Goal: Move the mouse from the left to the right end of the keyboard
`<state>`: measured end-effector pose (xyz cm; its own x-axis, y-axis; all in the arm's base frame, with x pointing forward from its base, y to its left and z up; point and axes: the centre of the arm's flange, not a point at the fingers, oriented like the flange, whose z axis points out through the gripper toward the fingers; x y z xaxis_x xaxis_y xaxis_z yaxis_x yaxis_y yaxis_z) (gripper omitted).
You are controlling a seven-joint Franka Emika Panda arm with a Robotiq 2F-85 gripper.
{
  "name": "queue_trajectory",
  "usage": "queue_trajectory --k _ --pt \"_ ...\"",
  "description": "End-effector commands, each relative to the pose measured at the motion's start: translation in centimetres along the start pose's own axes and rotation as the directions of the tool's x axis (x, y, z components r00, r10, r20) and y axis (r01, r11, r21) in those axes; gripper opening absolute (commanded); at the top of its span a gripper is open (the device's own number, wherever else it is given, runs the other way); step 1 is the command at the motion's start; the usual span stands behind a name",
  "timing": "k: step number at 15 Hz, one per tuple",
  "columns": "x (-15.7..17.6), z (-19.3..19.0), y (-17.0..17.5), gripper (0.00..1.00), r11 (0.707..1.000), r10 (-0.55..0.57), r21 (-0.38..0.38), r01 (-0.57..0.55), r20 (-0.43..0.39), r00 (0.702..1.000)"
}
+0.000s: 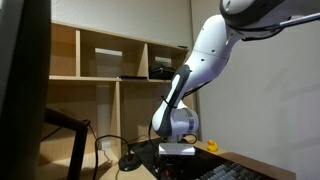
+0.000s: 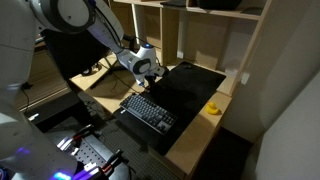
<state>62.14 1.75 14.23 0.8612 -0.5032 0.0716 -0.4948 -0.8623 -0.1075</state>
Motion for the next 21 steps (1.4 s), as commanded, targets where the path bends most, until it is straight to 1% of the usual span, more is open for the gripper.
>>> queue_trajectory --k 1,4,6,9,10,12,13,14,15,16,17,19,20,21 --pt "0.6 0.4 0.5 0.67 1.000 0.010 -0.004 -0.010 -0.022 1.000" --pt "0.9 -0.2 1.2 0.45 1.000 0.021 0.000 -0.021 -0.027 0.999" --pt "1.1 -0.9 1.7 0.44 0.999 0.047 0.011 -0.047 -0.013 0.999" --pt "0.7 -4.7 4.0 0.44 0.991 0.124 0.053 -0.125 0.024 0.992" --pt "2.4 -4.6 4.8 0.44 0.987 0.134 0.081 -0.138 0.047 0.990" --pt "2.8 -8.3 8.1 0.44 0.970 0.228 0.073 -0.233 0.075 0.971" --pt "2.9 -10.0 9.9 0.44 0.958 0.264 0.091 -0.271 0.080 0.961" --pt "3.1 -11.4 11.5 0.44 0.938 0.317 0.110 -0.328 0.106 0.943" --pt "2.9 -13.1 13.1 0.44 0.928 0.330 0.138 -0.346 0.124 0.936" --pt "4.5 -9.2 10.0 0.44 0.946 0.300 0.099 -0.307 0.080 0.951" --pt "4.8 -10.6 11.2 0.69 0.942 0.309 0.109 -0.316 0.078 0.948" --pt "4.8 -10.7 11.2 0.69 0.943 0.309 0.108 -0.316 0.075 0.948" --pt "4.5 -10.0 10.7 0.44 0.945 0.303 0.103 -0.310 0.082 0.950" --pt "5.3 -9.6 10.6 0.44 0.936 0.333 0.091 -0.340 0.080 0.939"
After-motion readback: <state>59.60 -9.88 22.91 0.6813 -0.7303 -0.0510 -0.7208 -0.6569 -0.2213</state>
